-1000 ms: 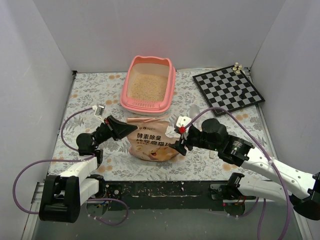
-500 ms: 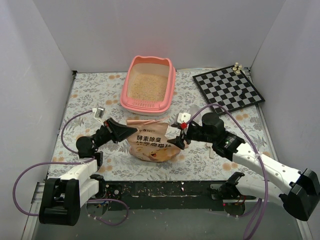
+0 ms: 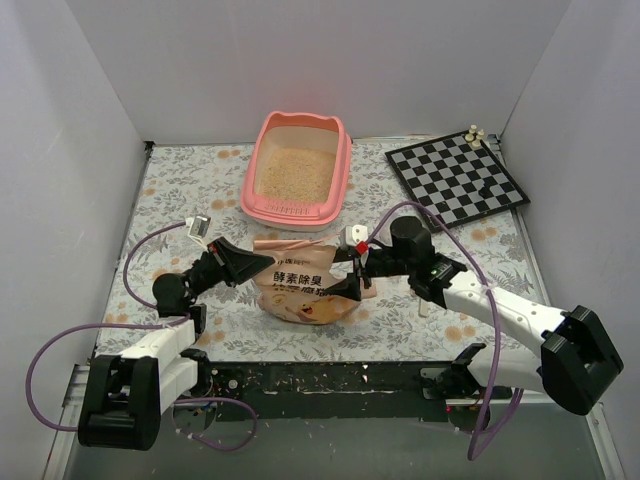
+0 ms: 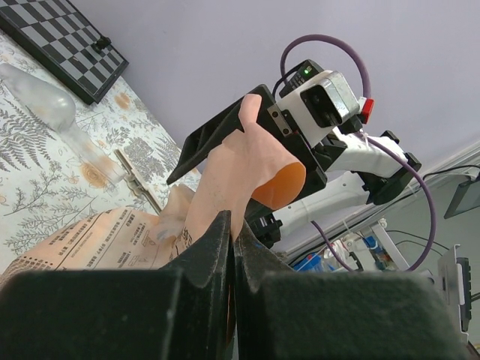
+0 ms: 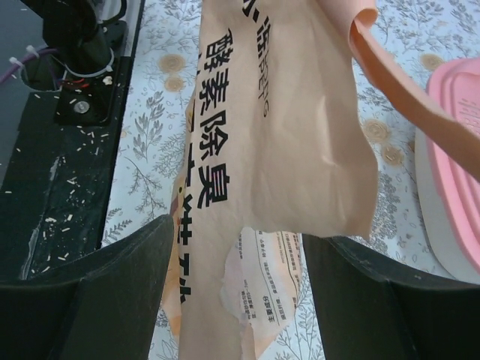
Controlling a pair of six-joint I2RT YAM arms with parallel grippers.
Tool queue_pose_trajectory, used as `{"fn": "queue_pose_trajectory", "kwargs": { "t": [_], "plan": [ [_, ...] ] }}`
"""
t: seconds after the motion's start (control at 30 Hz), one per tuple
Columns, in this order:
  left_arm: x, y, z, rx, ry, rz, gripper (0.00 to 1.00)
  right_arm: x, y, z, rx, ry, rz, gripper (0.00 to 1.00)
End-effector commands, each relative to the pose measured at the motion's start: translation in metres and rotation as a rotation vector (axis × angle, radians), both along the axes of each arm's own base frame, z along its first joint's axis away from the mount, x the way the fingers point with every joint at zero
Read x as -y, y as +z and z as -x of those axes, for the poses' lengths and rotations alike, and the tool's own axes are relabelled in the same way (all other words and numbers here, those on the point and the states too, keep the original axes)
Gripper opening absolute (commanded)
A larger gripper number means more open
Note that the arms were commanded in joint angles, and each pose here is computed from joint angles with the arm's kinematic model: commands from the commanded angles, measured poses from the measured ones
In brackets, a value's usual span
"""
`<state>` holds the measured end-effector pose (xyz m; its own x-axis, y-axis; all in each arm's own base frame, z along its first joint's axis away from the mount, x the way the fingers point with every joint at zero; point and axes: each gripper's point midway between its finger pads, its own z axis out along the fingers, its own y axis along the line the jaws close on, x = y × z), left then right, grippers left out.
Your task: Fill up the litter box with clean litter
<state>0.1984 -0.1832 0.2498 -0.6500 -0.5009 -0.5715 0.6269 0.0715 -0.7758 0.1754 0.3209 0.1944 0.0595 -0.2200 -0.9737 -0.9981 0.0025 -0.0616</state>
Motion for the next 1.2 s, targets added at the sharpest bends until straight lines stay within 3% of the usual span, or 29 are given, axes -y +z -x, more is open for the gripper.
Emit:
{"fn": "queue_pose_trajectory", "kwargs": {
  "t": [0.0,0.23,0.3,0.43,0.5,0.53,0.6,0.73,0.8,0.83,0.97,1.17],
  "plan": [
    [-0.004,0.049,0.041,0.455,0.0,0.041,0.0,-0.013,0.013,0.007,0.004,0.09,-0.09,0.76],
    [-0.005,0.05,0.044,0.468,0.005,0.051,0.0,-0.019,0.005,0.012,-0.042,0.151,-0.088,0.69],
    [-0.005,0.05,0.045,0.47,0.008,0.054,0.0,-0.02,0.005,0.013,-0.048,0.16,-0.088,0.56],
    [-0.005,0.052,0.047,0.48,0.01,0.059,0.0,-0.018,0.003,0.012,-0.062,0.141,-0.072,0.02],
    [-0.005,0.052,0.046,0.486,0.015,0.056,0.0,-0.014,0.008,0.014,-0.044,0.126,-0.084,0.01],
    [-0.005,0.053,0.045,0.495,0.016,0.049,0.1,-0.013,0.011,0.014,-0.034,0.119,-0.093,0.01],
    [-0.002,0.059,0.043,0.524,-0.01,0.005,0.43,-0.01,0.016,0.013,-0.018,0.094,-0.099,0.01],
    [0.005,0.075,0.019,0.475,-0.076,-0.16,0.45,-0.005,0.022,0.004,-0.002,0.023,-0.078,0.01],
    [0.003,0.083,-0.007,0.444,0.007,-0.277,0.53,-0.002,0.019,0.002,-0.017,-0.003,-0.045,0.01],
    [-0.002,0.098,-0.02,0.53,0.083,-0.375,0.52,0.0,0.016,0.001,-0.025,-0.015,-0.032,0.01],
    [-0.005,0.114,-0.038,0.532,0.137,-0.549,0.53,0.002,0.008,0.002,-0.054,-0.023,0.006,0.01],
    [0.008,0.115,-0.043,0.614,0.036,-0.616,0.6,0.011,0.001,0.006,-0.042,-0.023,0.08,0.01]
  ]
}}
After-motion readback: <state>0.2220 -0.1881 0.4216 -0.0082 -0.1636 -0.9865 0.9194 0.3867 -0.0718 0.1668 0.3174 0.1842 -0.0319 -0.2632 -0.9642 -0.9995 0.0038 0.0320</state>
